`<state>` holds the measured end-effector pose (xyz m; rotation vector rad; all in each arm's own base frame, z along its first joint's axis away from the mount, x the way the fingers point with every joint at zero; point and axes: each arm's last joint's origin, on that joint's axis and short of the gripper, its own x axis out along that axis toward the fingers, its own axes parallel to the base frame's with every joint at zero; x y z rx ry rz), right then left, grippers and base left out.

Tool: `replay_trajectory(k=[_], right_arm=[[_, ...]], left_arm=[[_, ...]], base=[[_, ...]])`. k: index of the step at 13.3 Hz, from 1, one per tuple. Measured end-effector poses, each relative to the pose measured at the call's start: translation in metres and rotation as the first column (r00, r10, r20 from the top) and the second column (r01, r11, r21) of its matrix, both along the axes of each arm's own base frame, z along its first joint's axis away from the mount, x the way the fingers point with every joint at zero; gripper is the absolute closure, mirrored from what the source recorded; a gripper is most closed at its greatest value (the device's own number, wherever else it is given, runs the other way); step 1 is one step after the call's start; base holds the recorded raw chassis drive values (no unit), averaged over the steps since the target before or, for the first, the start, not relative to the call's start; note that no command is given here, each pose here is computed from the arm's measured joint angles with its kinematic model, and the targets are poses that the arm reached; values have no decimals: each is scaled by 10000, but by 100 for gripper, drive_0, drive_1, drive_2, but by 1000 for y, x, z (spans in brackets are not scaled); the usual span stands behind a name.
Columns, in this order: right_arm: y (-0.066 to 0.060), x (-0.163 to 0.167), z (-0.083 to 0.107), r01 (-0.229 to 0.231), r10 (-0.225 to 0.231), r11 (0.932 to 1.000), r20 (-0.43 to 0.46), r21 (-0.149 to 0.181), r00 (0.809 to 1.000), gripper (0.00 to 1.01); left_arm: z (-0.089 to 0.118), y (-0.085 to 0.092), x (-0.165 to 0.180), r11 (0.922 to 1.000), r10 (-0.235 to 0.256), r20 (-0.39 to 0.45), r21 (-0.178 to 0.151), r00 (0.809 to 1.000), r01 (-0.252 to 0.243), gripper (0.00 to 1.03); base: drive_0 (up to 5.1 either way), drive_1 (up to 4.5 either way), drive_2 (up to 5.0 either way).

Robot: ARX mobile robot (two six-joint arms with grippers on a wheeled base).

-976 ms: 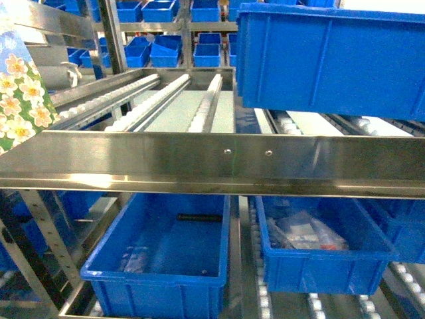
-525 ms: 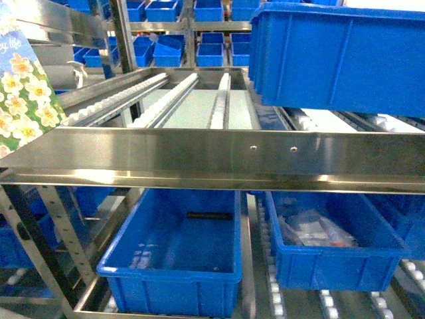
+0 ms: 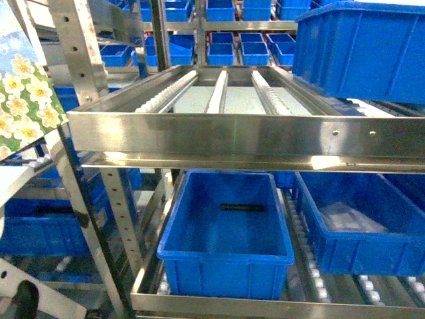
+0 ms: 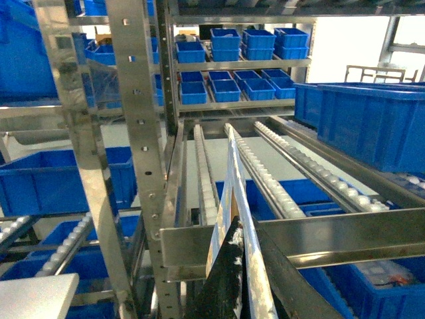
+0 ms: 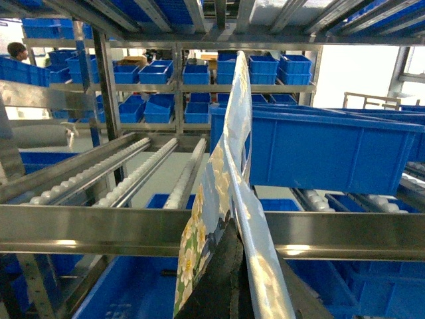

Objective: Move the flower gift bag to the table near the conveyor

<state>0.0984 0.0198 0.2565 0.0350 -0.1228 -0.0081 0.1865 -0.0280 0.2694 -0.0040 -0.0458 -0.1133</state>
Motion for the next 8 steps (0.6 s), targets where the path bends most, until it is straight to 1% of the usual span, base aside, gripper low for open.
replay_trajectory(k=[8], right_arm=[[0, 0, 0, 0, 0, 10000, 0, 0, 10000, 99]], left_arm=[[0, 0, 0, 10000, 0, 8, 3, 10000, 0, 101]], base=[[-461, 87, 392]])
